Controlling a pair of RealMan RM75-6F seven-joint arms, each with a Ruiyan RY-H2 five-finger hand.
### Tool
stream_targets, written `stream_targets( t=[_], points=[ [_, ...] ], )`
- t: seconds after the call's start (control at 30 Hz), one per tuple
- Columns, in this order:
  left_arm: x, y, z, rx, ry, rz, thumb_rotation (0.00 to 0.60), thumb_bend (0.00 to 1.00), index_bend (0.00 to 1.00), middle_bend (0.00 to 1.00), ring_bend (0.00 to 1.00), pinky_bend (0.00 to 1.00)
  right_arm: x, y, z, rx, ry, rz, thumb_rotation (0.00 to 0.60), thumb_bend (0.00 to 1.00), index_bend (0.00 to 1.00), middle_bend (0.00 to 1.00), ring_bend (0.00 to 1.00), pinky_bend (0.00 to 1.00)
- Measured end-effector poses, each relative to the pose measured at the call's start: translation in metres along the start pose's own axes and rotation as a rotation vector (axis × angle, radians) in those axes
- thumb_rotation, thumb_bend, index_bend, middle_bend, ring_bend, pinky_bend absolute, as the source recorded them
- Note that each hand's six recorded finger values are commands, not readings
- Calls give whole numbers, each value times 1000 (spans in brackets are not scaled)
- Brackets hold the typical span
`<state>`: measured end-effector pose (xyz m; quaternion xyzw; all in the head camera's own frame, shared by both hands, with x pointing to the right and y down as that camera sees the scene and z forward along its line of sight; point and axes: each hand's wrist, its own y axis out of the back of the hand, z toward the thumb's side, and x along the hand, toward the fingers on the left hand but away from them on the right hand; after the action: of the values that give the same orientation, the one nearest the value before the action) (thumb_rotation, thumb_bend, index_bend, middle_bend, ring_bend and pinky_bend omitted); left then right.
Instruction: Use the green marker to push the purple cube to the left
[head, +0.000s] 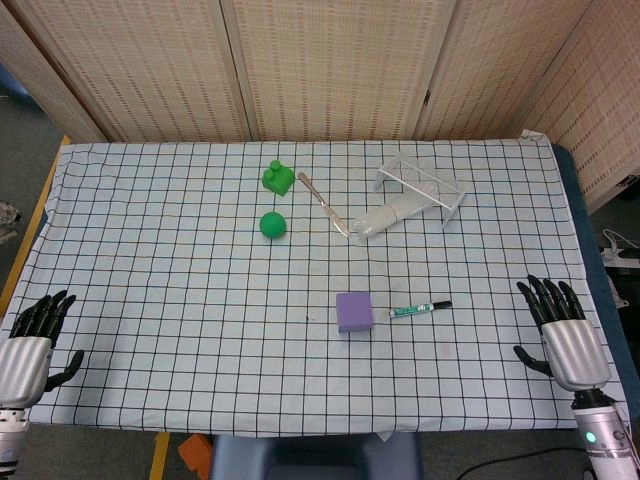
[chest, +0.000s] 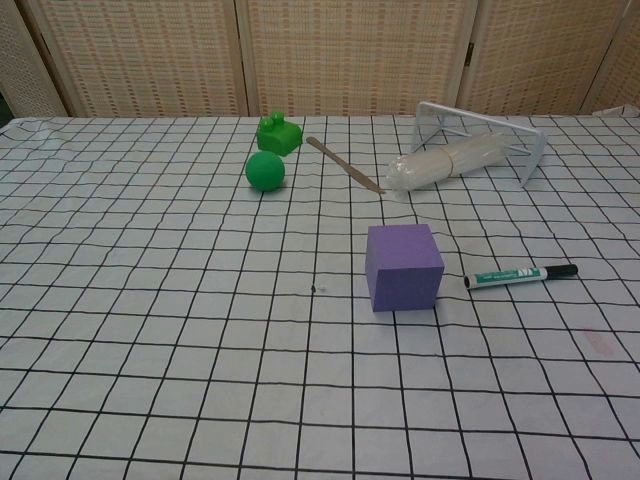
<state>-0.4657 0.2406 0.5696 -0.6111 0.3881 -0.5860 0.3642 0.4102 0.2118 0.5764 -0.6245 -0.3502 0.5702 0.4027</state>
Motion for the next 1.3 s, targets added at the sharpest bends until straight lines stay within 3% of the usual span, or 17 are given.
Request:
stream_targets(
  t=[0.23, 0.37, 0.5, 0.77, 1.03, 1.3],
  points=[
    [3, 0, -3, -26, 6, -18, 600, 367, 0, 0, 0, 114, -5, -9, 8, 35, 5, -7, 600, 123, 4, 7, 0, 0],
    [2, 2, -3, -43, 5, -17, 600, 367, 0, 0, 0, 114, -18, -20, 21, 38, 53, -6, 600, 129, 61, 82, 0, 6],
    [3, 4, -3, -56, -3, -15, 600, 368, 0, 0, 0, 114, -35, -27, 38, 76, 113, -2, 600, 129, 85, 95, 0, 13],
    [7, 3, -5, -60, -7, -38, 600, 368, 0, 0, 0, 116, -65, -55, 71, 148, 193, 97, 600, 186, 324, 276, 49, 31],
    [7, 6, -10, -79, 8, -38, 600, 366, 0, 0, 0, 117, -91, -85, 96, 141, 201, 153, 600, 195, 387, 299, 61, 32],
    [7, 8, -12, -92, 9, -41, 600, 368, 0, 0, 0, 117, -106, -97, 112, 140, 198, 163, 600, 225, 435, 329, 80, 32]
  ],
)
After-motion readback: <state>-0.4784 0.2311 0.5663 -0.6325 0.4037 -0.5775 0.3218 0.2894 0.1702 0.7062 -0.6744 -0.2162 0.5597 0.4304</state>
